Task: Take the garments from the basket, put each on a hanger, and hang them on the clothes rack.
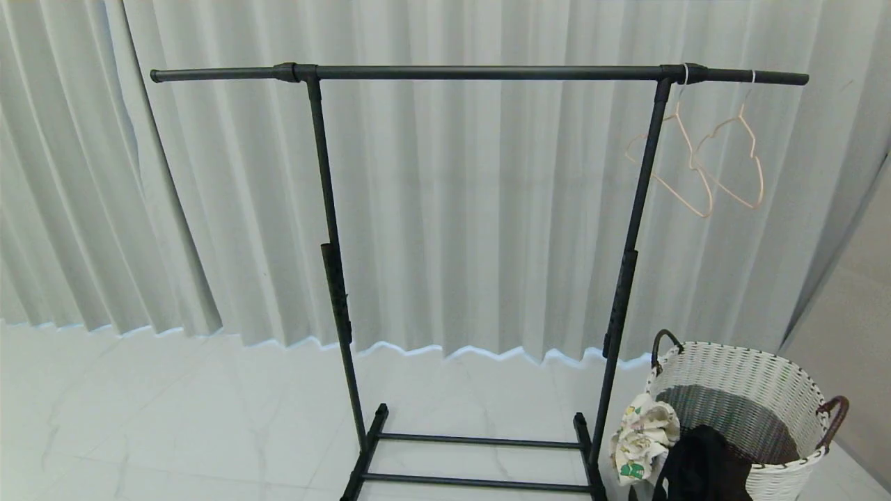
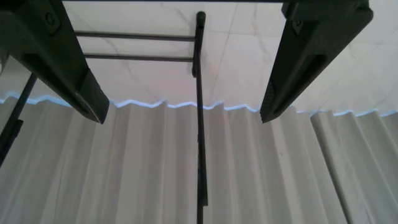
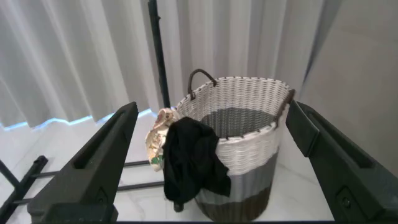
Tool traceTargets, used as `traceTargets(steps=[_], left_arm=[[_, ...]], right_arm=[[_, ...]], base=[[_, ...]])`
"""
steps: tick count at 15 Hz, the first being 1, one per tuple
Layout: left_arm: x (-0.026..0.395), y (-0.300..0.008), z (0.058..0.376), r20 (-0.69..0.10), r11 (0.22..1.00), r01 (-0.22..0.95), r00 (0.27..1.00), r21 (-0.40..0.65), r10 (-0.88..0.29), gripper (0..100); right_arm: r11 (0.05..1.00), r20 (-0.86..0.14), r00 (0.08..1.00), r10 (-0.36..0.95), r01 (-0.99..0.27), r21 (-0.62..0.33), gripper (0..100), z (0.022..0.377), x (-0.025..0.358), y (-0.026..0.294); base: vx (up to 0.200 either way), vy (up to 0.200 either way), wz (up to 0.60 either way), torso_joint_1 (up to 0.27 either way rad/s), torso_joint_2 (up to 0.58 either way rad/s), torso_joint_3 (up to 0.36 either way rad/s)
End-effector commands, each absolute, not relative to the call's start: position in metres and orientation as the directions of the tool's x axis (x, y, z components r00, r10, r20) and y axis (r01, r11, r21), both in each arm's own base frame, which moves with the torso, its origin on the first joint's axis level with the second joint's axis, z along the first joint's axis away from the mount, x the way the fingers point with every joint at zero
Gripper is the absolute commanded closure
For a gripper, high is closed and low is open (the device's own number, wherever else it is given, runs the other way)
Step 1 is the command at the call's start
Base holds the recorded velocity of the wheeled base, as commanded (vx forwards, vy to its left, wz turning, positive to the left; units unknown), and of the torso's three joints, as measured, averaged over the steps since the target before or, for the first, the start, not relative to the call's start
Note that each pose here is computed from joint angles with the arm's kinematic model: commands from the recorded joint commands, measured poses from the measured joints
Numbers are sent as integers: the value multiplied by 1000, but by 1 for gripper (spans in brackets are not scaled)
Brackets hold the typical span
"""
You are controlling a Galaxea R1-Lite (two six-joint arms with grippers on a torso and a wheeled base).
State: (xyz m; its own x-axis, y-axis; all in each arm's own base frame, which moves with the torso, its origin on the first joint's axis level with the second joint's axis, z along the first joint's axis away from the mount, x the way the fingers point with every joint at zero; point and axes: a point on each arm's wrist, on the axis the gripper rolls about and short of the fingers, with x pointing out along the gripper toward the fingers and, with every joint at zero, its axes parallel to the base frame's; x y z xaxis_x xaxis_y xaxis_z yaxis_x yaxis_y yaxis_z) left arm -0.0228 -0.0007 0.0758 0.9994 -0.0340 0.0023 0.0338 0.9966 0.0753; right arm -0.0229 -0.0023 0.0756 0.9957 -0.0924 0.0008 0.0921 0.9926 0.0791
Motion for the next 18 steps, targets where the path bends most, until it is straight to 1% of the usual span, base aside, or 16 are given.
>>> traceTargets(steps=[1,9,11,12,13,14,15,16,17,18], left_arm=[[-23,-1,76,3,997,35,999,75,-35,0],[-23,-1,76,3,997,35,999,71,-35,0],[-23,-1,76,3,997,35,999,68,-35,0],[-23,-1,76,3,997,35,999,68,-35,0],[-23,-1,76,3,997,35,999,69,-35,0],[-23,-1,76,3,997,35,999,69,-35,0],[-23,-1,76,3,997,35,999,75,-35,0],[-23,-1,76,3,996,35,999,80,-35,0],[-23,-1,76,3,996,35,999,80,-35,0],[-23,-1,76,3,996,35,999,80,-35,0]], right_arm=[[993,0,996,-92,92,78,0,75,-23,-2],[992,0,996,-90,90,87,0,75,-23,-2],[992,0,996,-90,90,90,0,75,-23,-2],[992,15,996,-92,90,86,0,77,-23,-2],[994,61,996,-63,57,96,0,88,-25,-2],[995,63,998,12,-18,95,0,110,-28,-1],[997,-49,998,51,-48,56,0,123,-24,-1],[992,-177,977,118,-123,-17,0,135,-14,-1],[984,-287,946,151,-172,-51,0,139,-2,0],[972,-441,884,153,-216,-96,0,150,27,4]], base=[[200,0,0,7,-2,2],[200,0,0,2,4,-1],[0,0,0,0,0,0],[0,0,0,0,0,0],[0,0,0,0,0,0],[0,0,0,0,0,0],[0,0,0,0,0,0],[0,0,0,0,0,0],[0,0,0,0,0,0],[0,0,0,0,0,0]])
